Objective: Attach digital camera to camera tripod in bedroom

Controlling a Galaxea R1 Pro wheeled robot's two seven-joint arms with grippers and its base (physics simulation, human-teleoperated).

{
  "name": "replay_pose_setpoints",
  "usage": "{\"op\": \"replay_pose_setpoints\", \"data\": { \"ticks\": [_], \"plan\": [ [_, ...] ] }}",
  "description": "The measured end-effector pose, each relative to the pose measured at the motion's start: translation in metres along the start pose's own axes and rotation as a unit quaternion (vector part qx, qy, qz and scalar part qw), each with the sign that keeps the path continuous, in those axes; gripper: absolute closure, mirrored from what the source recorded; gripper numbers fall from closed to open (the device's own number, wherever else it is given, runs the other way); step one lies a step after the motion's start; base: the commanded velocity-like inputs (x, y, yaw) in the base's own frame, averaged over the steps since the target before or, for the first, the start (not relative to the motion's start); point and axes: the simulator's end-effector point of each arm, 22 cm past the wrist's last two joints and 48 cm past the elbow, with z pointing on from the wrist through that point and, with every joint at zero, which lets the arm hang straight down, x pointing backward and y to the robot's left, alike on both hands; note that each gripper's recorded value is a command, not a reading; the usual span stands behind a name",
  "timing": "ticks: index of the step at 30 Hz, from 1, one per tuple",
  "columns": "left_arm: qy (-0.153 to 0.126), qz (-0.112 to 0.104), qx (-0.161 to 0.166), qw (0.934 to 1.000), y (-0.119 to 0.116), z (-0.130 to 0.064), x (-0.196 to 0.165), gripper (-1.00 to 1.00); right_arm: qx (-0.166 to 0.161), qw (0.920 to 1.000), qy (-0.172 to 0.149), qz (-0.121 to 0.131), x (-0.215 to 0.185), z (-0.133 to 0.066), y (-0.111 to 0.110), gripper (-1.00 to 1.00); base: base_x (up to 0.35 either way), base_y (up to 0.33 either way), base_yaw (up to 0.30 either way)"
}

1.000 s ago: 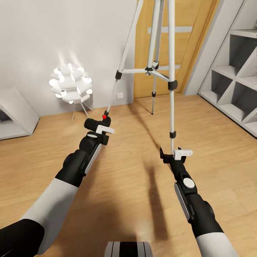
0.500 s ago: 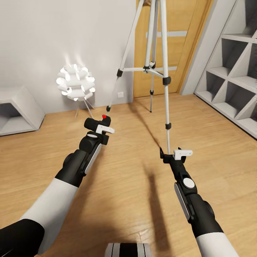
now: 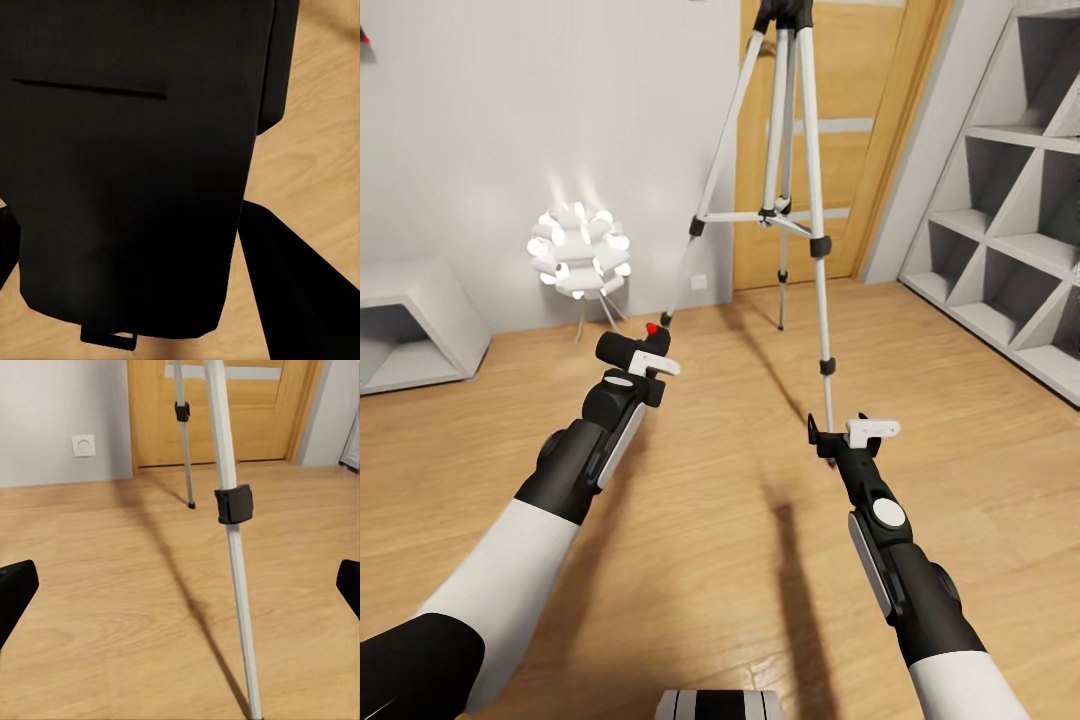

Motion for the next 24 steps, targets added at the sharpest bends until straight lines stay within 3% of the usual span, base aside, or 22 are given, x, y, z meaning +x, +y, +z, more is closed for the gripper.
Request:
{"op": "replay_pose_setpoints", "data": {
  "ticks": [11,19,24],
  "plan": [
    [-0.026,-0.002,-0.008,0.9996,0.01,-0.024,-0.028,1.0,0.002,0.9997,-0.025,0.001,-0.033,-0.006,-0.002,-1.0,0.0,0.0,0.0],
    [-0.047,-0.003,-0.013,0.9988,0.017,-0.044,-0.049,1.0,0.004,0.9964,-0.085,0.005,-0.076,-0.015,-0.003,-1.0,0.0,0.0,0.0],
    [-0.056,-0.005,-0.014,0.9983,0.02,-0.056,-0.055,1.0,0.004,0.9945,-0.104,0.006,-0.093,-0.02,-0.003,-1.0,0.0,0.0,0.0]
  ]
}}
